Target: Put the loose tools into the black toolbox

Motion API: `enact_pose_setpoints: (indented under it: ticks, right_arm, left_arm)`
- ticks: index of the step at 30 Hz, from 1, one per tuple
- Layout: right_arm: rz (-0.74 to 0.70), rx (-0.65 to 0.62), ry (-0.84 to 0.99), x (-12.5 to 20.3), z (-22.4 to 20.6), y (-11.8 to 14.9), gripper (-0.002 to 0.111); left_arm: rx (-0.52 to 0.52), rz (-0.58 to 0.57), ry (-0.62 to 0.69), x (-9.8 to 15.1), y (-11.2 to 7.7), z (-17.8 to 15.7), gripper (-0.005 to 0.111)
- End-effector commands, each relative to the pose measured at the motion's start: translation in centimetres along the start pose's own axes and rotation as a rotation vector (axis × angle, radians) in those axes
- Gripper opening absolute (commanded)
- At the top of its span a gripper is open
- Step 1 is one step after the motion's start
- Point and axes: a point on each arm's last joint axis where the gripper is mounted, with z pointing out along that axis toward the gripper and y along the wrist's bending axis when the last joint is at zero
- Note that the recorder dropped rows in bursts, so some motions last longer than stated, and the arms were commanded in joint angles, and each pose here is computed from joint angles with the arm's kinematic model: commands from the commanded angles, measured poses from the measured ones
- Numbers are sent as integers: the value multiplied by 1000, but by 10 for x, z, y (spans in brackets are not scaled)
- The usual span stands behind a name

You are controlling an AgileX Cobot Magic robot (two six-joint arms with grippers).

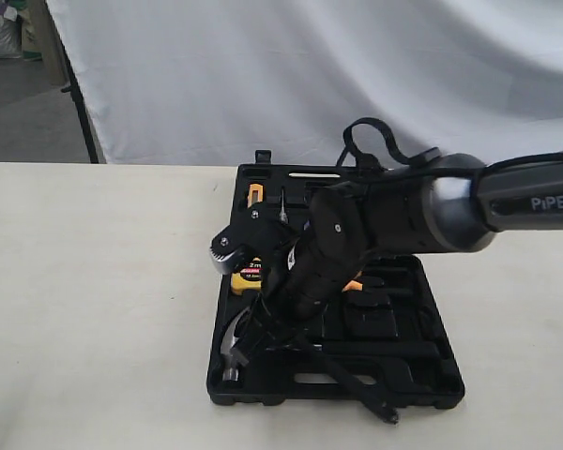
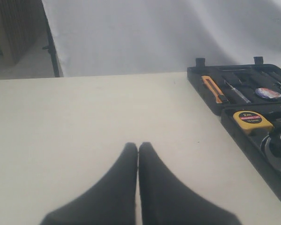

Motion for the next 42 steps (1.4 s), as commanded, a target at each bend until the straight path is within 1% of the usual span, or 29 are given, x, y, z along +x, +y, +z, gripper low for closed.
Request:
enact_pose_setpoints:
  ticks: [1, 6, 8, 14, 18, 23, 25, 29, 31, 32, 36, 38, 39, 41, 42]
  right_arm:
    - [-3, 10, -10, -1, -12, -3, 0]
    - [-96, 73, -58, -7, -32, -8, 0]
    - [-102, 76, -60, -8, -33, -8, 0]
    - [-105, 64, -14, -3, -19, -8, 0]
    - [-116, 47, 20, 0, -9, -2, 0]
    - [-173, 22, 61, 3, -2, 9, 0]
    - [-246, 4, 89, 5, 1, 16, 0]
    - [-476, -38, 156, 9, 10, 34, 0]
    - [-566, -19, 172, 9, 13, 38, 0]
    - [-634, 10, 188, 10, 14, 38, 0]
    - [-615, 13, 212, 12, 14, 37, 1]
    - [-592, 21, 197, 10, 11, 37, 13]
    - [-584, 25, 190, 9, 8, 37, 23]
    - [-547, 44, 153, 3, -5, 36, 54]
    - [-543, 47, 141, 2, -10, 36, 59]
  left_arm:
    - [0, -5, -4, 0, 0, 0, 1]
    - [0, -5, -4, 0, 0, 0, 1]
    - [0, -5, -4, 0, 0, 0, 1]
    - [0, -5, -4, 0, 0, 0, 1]
    - [0, -5, -4, 0, 0, 0, 1]
    - [0, -5, -4, 0, 0, 0, 1]
    - [0, -5, -4, 0, 0, 0, 1]
    - [0, -5, -4, 0, 0, 0, 1]
    - [0, -5, -4, 0, 0, 0, 1]
    - [0, -5, -4, 0, 0, 0, 1]
    - [0, -5, -4, 0, 0, 0, 1]
    - [0, -5, -4, 0, 0, 0, 1]
    - [0, -5, -4, 0, 0, 0, 1]
    - [0, -5, -4, 0, 0, 0, 1]
    - [0, -5, -4, 0, 0, 0, 1]
